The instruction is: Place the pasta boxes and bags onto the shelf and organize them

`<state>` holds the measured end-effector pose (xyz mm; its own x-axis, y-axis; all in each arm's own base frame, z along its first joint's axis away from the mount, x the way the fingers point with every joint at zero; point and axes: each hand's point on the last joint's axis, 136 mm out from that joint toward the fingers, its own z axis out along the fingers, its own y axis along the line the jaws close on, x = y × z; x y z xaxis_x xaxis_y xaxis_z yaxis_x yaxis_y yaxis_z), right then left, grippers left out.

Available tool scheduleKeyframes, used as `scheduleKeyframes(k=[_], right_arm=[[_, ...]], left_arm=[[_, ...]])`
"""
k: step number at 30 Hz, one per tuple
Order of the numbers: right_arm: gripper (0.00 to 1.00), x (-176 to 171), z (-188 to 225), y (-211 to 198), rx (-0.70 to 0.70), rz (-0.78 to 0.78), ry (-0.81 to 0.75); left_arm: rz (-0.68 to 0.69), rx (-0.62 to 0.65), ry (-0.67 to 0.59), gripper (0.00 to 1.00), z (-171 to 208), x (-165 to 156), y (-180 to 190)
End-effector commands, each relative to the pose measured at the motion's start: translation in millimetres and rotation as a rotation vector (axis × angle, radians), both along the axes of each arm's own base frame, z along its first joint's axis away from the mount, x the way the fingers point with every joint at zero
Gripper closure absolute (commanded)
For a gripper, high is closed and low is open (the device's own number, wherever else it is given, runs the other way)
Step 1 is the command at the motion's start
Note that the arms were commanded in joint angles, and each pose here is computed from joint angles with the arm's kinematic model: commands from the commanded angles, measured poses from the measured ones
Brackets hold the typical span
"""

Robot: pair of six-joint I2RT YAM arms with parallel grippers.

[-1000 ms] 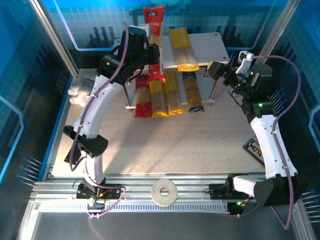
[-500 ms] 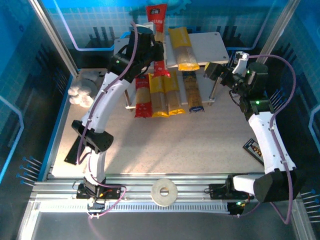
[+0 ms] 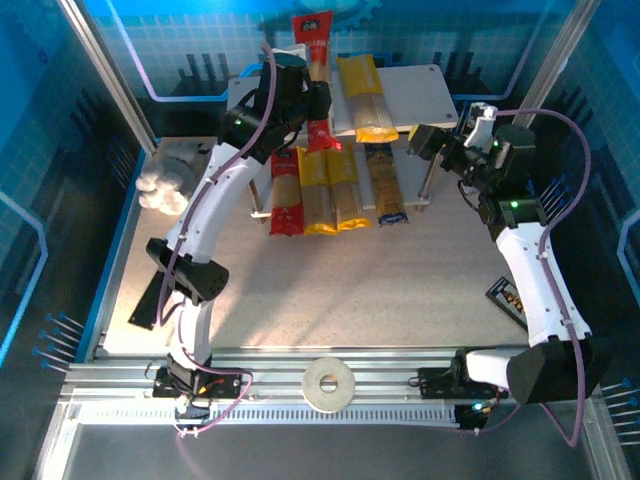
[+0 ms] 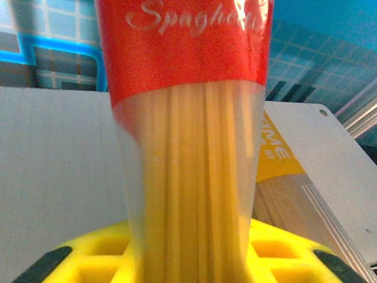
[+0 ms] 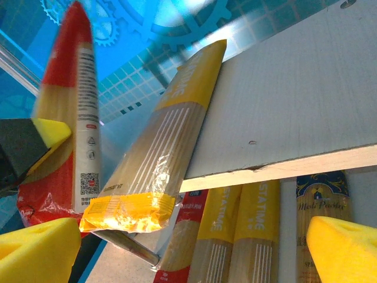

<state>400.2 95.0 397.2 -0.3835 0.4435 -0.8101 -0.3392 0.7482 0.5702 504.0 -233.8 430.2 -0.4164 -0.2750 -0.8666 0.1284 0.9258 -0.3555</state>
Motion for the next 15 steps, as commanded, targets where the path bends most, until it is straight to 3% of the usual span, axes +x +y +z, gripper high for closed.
scheduleKeyframes(k=[1,15], right_arm=[[0.00,-1.3,13.1,8.3,0.000,0.033,-0.047],[0.00,-4.7,14.8,8.1,-0.005,0.031,-0.049]], left_arm=[[0.049,-0.070,-0.142,0.63,44.3,8.1,13.5],[0.050,-0.082,-0.156,0.59,47.6,3.3,16.7]])
